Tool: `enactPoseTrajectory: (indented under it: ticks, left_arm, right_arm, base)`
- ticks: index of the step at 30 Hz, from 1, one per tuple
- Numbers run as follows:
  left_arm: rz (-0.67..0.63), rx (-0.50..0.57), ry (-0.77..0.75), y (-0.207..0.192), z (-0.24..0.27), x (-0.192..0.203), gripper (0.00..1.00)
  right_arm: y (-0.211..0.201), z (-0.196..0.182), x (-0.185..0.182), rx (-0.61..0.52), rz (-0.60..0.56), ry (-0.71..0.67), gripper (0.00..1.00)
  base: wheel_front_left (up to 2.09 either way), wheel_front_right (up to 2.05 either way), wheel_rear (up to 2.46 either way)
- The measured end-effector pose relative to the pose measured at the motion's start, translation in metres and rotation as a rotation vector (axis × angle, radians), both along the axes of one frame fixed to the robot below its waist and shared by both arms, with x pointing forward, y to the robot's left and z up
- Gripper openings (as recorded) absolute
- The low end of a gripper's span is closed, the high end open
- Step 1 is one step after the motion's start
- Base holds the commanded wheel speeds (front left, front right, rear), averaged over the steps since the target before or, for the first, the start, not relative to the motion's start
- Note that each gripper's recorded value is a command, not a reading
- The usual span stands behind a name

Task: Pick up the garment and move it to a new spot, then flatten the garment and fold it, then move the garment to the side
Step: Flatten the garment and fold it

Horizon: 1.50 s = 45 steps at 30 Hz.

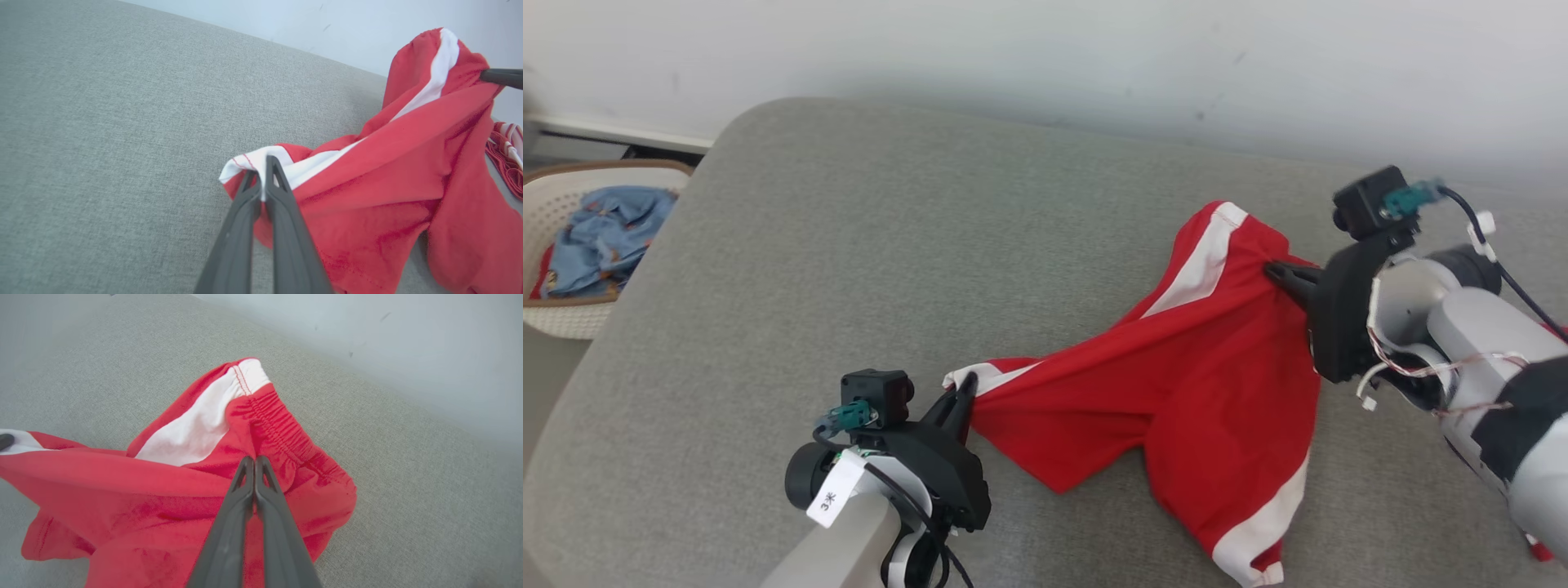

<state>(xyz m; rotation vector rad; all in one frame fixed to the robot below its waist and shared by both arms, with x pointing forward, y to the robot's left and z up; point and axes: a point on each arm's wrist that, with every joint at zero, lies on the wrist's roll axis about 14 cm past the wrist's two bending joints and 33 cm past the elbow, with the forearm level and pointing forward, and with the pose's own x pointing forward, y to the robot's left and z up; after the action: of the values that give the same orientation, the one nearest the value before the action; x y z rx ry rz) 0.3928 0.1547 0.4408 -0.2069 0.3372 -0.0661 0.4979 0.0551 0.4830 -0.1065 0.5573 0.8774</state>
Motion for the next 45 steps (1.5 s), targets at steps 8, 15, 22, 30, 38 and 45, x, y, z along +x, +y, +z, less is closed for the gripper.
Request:
enactPoseTrajectory:
  ticks: [8, 15, 22, 30, 38, 45]
  left_arm:
    - [-0.065, -0.019, -0.013, -0.025, -0.003, 0.002, 0.00]
    - [-0.150, -0.045, -0.011, -0.059, -0.007, 0.003, 0.00]
    - [-0.195, -0.049, 0.011, -0.074, -0.016, 0.003, 0.00]
    - [-0.186, -0.042, 0.010, -0.070, -0.015, 0.002, 0.00]
    - [-0.178, -0.036, -0.002, -0.067, -0.011, 0.001, 0.00]
    - [-0.184, -0.042, 0.000, -0.071, -0.011, -0.003, 0.00]
  right_arm:
    - [-0.082, -0.041, -0.023, 0.073, -0.194, 0.046, 0.00]
    - [-0.131, -0.087, -0.077, 0.131, -0.349, 0.144, 0.00]
    - [-0.145, -0.093, -0.091, 0.182, -0.434, 0.142, 1.00]
    - [-0.147, -0.071, -0.083, 0.198, -0.397, 0.033, 1.00]
    - [-0.139, -0.042, -0.075, 0.255, -0.376, -0.055, 1.00]
    - [-0.148, -0.034, -0.058, 0.182, -0.353, -0.095, 1.00]
  base:
    - [0.00, 0.00, 0.00]
    - [0.00, 0.00, 0.00]
    - [0.00, 0.00, 0.00]
    - [0.00, 0.00, 0.00]
    - [0.00, 0.00, 0.00]
    - [0.00, 0.00, 0.00]
